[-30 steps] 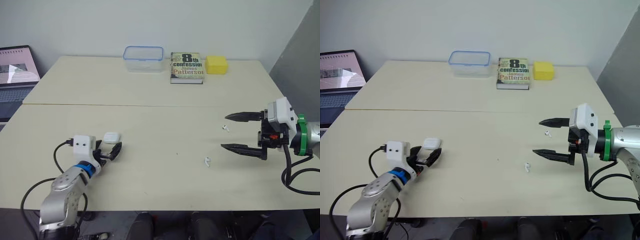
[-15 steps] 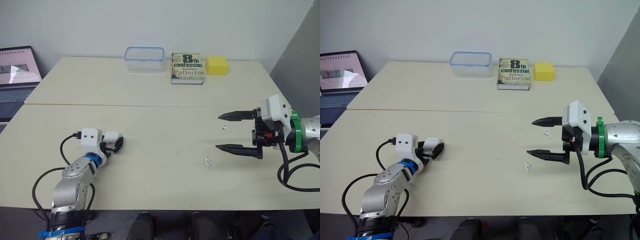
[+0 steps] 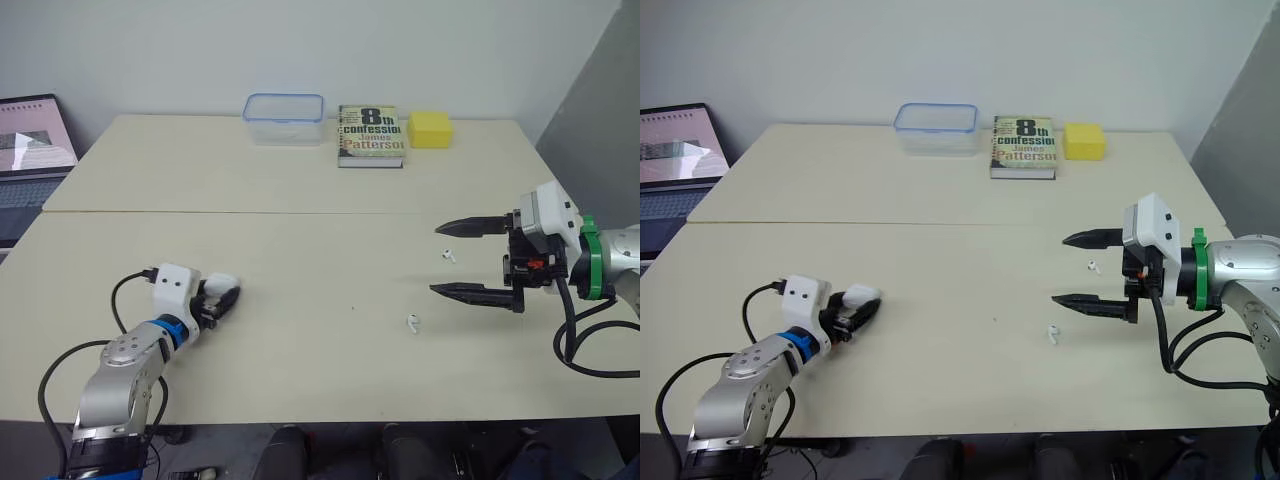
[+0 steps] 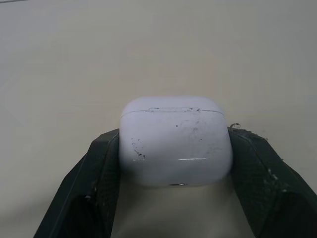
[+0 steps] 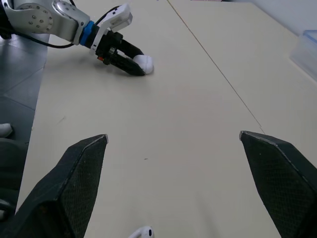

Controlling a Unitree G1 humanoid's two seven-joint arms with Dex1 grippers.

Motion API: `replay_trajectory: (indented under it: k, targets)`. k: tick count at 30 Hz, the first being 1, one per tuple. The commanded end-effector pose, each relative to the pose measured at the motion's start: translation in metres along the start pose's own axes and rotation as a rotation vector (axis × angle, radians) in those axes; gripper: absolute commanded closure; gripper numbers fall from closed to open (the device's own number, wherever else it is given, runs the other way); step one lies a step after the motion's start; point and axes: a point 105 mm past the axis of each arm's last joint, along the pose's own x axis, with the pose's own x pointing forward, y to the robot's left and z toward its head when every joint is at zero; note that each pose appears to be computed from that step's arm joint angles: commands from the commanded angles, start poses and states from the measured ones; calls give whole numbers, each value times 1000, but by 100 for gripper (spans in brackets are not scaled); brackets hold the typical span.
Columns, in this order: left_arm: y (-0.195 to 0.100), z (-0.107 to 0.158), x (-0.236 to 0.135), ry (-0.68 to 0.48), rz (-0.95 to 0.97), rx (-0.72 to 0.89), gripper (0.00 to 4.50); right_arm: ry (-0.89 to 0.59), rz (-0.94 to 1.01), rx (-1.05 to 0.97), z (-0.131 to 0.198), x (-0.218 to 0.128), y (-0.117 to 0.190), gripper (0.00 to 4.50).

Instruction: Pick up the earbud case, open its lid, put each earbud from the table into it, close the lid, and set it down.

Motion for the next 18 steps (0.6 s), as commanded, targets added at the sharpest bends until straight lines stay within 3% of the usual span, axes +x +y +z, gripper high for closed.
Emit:
replay_trajectory:
  k: [1,6,10,18]
  targets:
    - [-63,29,5,-179,-345,135,172,-18,25,94,1,8,7,0]
    - [-111,61,13,-404,-584,402,172,47,61,363,-18,35,23,0]
    - [-130,78,17,-546,-670,530,172,28,103,557,-20,61,31,0]
    - [-135,91,21,-657,-696,636,172,14,140,762,-17,87,35,0]
